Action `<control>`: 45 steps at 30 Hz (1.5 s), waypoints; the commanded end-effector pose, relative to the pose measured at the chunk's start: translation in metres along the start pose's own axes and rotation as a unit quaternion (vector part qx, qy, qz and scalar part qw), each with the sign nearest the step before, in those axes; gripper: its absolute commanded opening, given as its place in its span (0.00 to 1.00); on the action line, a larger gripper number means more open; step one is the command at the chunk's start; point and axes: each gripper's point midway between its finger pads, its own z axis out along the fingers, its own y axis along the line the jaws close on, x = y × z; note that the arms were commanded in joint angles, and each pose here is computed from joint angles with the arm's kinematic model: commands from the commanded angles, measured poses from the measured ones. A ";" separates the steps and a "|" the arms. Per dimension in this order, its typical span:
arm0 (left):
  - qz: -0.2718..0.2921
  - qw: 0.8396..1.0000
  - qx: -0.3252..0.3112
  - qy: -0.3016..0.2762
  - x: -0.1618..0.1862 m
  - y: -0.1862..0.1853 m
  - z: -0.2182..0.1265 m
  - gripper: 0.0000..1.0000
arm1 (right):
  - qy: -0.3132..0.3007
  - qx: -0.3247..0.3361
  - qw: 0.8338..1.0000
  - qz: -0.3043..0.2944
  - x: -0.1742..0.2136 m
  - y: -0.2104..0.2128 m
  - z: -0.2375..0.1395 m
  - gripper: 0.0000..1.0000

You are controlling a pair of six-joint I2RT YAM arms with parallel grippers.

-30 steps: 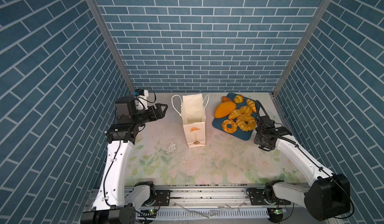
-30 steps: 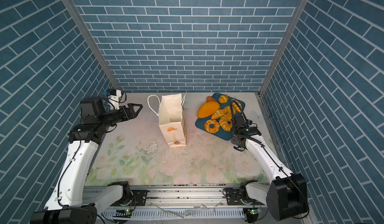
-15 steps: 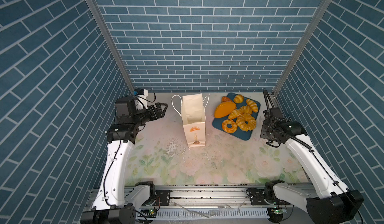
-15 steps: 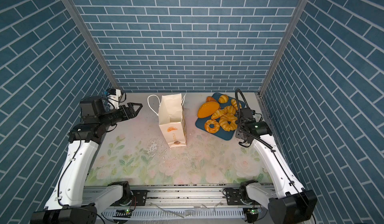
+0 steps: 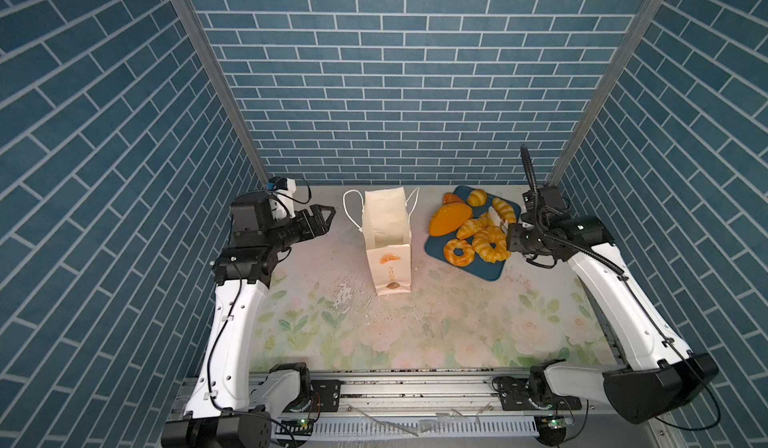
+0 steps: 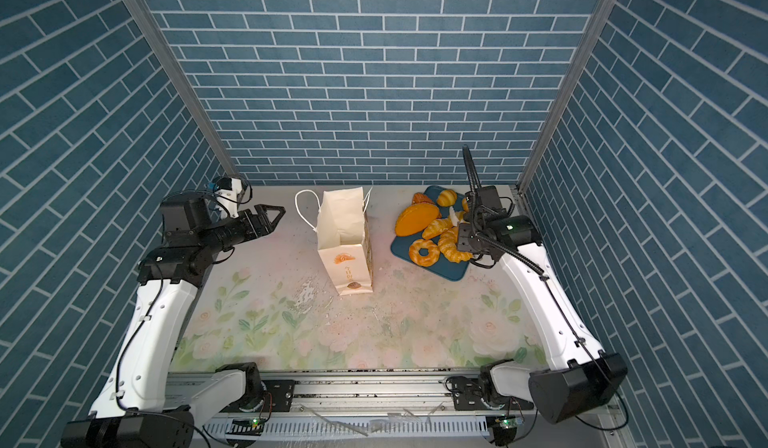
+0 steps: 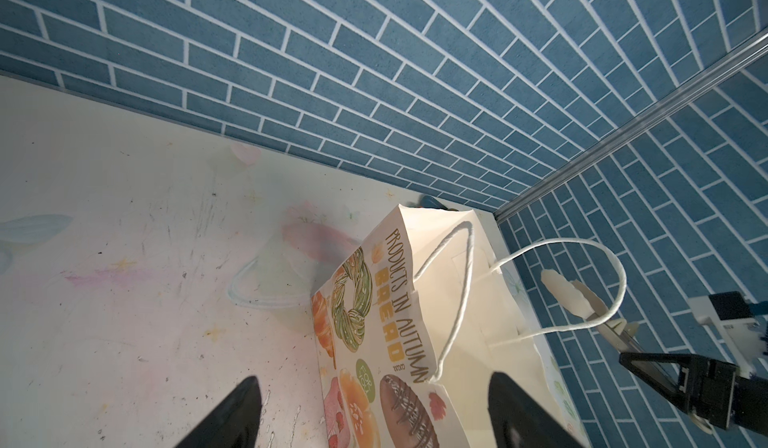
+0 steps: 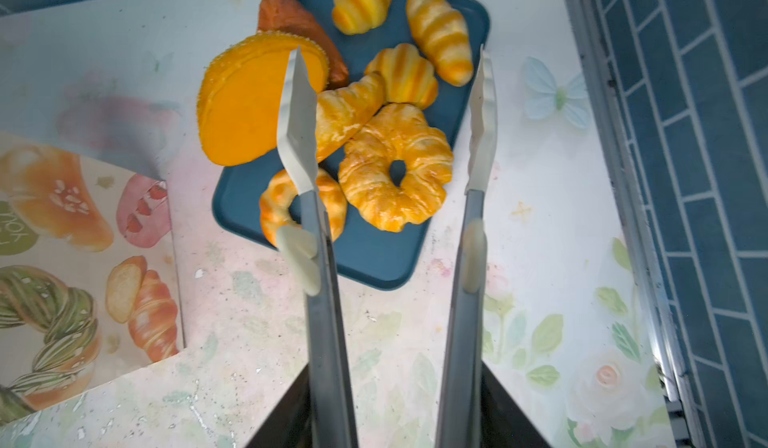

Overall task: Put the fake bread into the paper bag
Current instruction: 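Move the tongs with the right gripper over the sugar-crusted orange bun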

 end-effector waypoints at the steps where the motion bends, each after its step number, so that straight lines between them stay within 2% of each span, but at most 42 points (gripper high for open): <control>1: 0.006 1.000 0.002 -0.022 -0.010 -0.004 -0.007 0.87 | -0.010 -0.031 0.999 -0.028 -0.022 0.029 0.007 0.55; 8: 0.007 1.000 -0.008 -0.027 -0.006 -0.004 -0.014 0.87 | 0.002 -0.052 0.998 -0.024 -0.048 0.064 0.032 0.55; 12: 0.007 1.000 -0.011 -0.028 -0.006 -0.003 -0.015 0.87 | 0.013 -0.043 0.999 -0.018 -0.058 0.076 0.048 0.55; 16: 0.008 0.999 -0.011 -0.030 -0.008 -0.003 -0.016 0.87 | 0.018 -0.012 0.999 -0.036 -0.067 0.089 0.062 0.55; 24: 0.011 0.999 -0.013 -0.028 -0.009 -0.004 -0.017 0.87 | 0.018 -0.008 0.998 -0.065 -0.085 0.125 0.094 0.56; 30: 0.018 0.999 -0.019 -0.025 -0.006 -0.004 -0.020 0.87 | 0.015 -0.002 0.994 -0.111 -0.093 0.138 0.126 0.52; 36: 0.025 0.999 -0.023 -0.022 -0.004 -0.004 -0.023 0.87 | 0.000 -0.020 0.986 -0.166 -0.094 0.151 0.149 0.51; 45: 0.033 0.999 -0.027 -0.019 -0.001 -0.002 -0.024 0.87 | 0.070 -0.033 0.972 -0.223 -0.060 0.145 0.152 0.49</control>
